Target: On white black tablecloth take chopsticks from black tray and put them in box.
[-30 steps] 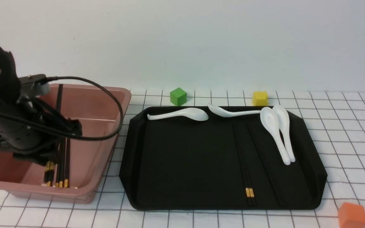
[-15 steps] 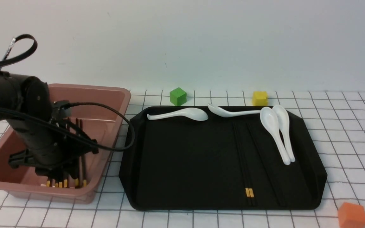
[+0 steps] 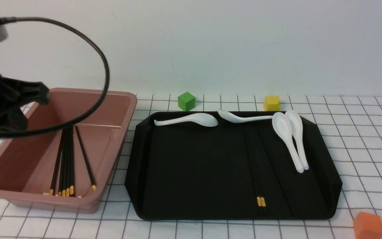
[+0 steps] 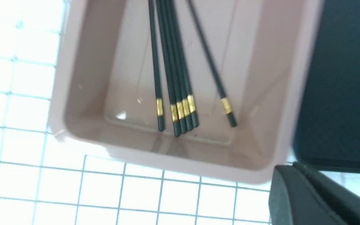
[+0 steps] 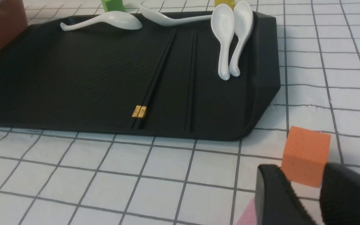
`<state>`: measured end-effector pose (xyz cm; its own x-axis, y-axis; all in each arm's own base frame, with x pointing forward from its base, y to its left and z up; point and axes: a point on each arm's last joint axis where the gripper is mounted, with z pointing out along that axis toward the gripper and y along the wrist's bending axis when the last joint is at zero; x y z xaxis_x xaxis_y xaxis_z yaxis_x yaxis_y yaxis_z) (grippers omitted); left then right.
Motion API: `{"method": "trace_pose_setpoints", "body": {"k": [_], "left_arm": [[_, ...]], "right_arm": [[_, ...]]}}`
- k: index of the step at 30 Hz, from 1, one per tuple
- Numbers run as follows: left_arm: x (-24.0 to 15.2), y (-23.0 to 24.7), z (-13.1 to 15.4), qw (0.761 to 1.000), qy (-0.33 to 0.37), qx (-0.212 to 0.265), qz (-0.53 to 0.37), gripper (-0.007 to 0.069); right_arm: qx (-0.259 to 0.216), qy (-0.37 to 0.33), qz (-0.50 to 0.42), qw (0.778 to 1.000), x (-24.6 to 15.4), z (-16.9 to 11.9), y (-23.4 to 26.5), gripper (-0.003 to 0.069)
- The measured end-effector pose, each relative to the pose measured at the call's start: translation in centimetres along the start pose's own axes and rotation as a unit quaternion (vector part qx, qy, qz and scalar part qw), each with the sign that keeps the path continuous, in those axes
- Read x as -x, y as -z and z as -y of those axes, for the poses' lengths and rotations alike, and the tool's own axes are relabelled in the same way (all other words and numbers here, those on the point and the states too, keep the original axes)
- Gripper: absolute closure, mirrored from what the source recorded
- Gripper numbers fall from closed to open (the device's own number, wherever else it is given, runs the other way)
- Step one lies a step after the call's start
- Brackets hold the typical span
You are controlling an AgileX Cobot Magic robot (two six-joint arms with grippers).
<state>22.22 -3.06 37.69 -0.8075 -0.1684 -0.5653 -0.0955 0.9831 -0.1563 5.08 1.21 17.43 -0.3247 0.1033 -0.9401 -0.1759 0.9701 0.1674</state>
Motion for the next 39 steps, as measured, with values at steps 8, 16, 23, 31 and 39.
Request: {"method": "trace_pose_setpoints", "body": {"k": [8, 16, 23, 31, 39], "left_arm": [[-9.0, 4.7, -2.4, 0.994, 0.005, -0.045, 0.099, 0.0638], [-17.6, 3.3, -4.7, 0.961, 0.021, -0.108, 0.253, 0.0638], [-19.0, 1.0, -4.4, 0.93, 0.098, -0.194, 0.296, 0.0638], [-18.8, 0.7, -4.4, 0.916, 0.116, -0.207, 0.324, 0.0638], [-18.8, 0.7, -4.4, 0.916, 0.118, -0.208, 0.323, 0.0638]], "right_arm": [[0.0, 0.0, 0.0, 1.0, 0.0, 0.0, 0.0, 0.0419], [0.0, 0.0, 0.0, 1.0, 0.0, 0.0, 0.0, 0.0419], [0.0, 0.0, 0.0, 1.0, 0.0, 0.0, 0.0, 0.0419], [0.0, 0.0, 0.0, 1.0, 0.0, 0.0, 0.0, 0.0419], [0.0, 0.0, 0.0, 1.0, 0.0, 0.0, 0.0, 0.0419]]}}
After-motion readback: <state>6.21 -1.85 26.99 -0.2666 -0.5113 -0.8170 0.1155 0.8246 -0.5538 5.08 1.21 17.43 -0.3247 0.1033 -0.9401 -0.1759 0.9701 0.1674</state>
